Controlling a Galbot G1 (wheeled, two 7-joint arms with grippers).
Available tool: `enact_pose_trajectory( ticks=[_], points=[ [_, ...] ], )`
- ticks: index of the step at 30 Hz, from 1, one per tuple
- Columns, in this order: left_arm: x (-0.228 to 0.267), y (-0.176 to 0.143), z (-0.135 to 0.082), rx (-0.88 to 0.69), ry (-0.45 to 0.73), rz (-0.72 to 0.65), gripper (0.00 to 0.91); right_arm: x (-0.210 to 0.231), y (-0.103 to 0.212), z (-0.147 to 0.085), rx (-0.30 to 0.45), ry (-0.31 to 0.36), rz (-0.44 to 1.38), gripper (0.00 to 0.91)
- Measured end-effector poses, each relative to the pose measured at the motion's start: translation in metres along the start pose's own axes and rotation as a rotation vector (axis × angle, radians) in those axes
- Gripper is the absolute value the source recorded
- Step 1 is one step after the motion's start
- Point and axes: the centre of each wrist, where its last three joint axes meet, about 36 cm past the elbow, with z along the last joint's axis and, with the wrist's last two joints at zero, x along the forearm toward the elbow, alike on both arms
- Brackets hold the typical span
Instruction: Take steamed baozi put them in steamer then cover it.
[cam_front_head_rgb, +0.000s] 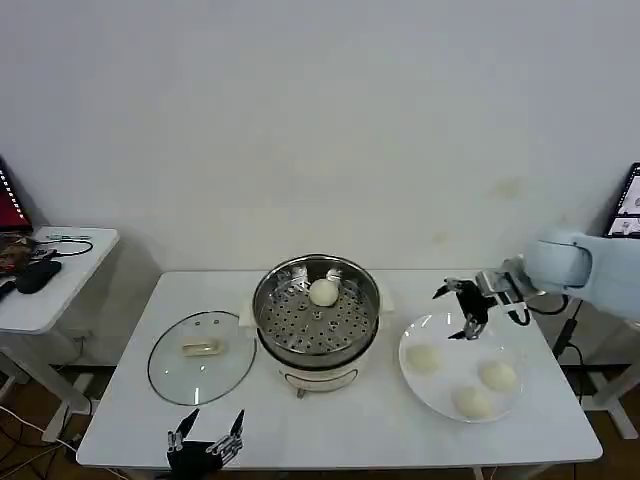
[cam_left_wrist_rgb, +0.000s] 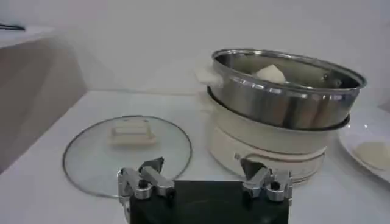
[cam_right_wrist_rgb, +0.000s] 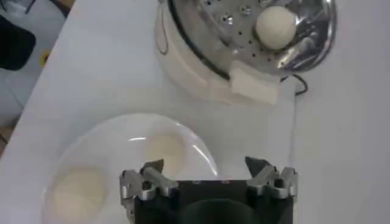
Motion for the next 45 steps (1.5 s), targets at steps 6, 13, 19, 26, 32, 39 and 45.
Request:
enact_pose_trajectory(
  ticks=[6, 13, 19, 26, 32, 39, 45],
  points=[
    [0.0, 0.001, -0.002, -0.001, -0.005, -0.005, 0.907, -0.023, -0.001, 0.005, -0.014, 0.005, -0.037, 0.907],
    [0.0, 0.0, -0.004, -0.002, -0.012, -0.003, 0.907, -0.046, -0.005, 0.01, -0.007, 0.018, -0.073, 0.907],
    [-0.001, 0.002, -0.005, -0.004, -0.015, -0.003, 0.907, -0.065, -0.005, 0.013, -0.005, 0.027, -0.101, 0.907],
    [-0.001, 0.003, -0.003, -0.004, -0.009, -0.002, 0.907, -0.084, -0.003, 0.017, -0.006, 0.034, -0.126, 0.907],
    [-0.001, 0.004, -0.005, -0.006, -0.014, -0.004, 0.907, -0.099, 0.0, 0.02, -0.013, 0.036, -0.142, 0.907],
    [0.0, 0.005, -0.006, -0.007, -0.014, -0.007, 0.907, -0.113, 0.001, 0.023, -0.028, 0.035, -0.148, 0.907],
    [0.001, 0.005, -0.006, -0.006, -0.013, -0.007, 0.907, -0.123, 0.002, 0.024, -0.044, 0.031, -0.138, 0.887]
  ],
)
